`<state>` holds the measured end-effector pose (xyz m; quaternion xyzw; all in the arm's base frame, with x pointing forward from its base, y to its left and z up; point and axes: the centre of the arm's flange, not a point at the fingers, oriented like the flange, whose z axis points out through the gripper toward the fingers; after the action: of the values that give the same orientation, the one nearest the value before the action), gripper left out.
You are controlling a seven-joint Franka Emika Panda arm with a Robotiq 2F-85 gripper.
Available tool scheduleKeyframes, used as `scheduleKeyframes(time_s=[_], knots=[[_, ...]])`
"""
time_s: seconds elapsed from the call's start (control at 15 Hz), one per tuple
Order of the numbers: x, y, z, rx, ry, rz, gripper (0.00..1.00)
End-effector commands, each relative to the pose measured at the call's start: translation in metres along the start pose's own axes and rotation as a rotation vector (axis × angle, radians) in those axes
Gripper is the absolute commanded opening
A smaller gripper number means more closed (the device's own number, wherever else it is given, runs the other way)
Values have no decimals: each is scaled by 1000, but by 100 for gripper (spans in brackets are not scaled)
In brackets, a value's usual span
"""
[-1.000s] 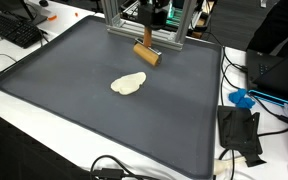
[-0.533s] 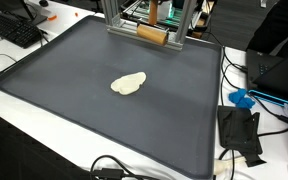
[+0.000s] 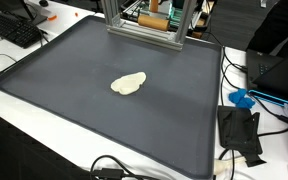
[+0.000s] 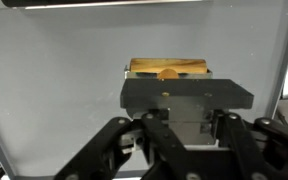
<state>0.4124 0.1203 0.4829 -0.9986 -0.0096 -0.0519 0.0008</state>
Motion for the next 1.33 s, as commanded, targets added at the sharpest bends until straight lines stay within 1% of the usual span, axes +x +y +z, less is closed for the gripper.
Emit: scheduleKeyframes(time_s=[0.0, 0.27, 0.4, 0.67, 0.8, 0.93, 1.27], knots=[[-31, 13, -8, 27, -4, -52, 22], [-51, 15, -11, 25, -27, -85, 22], [-59, 14, -13, 25, -43, -77, 22], [-71, 9, -20, 48, -47, -75, 22], [-77, 8, -22, 46, -55, -74, 22], [-85, 5, -20, 31, -64, -59, 22], [-102, -5, -7, 20, -68, -87, 22]])
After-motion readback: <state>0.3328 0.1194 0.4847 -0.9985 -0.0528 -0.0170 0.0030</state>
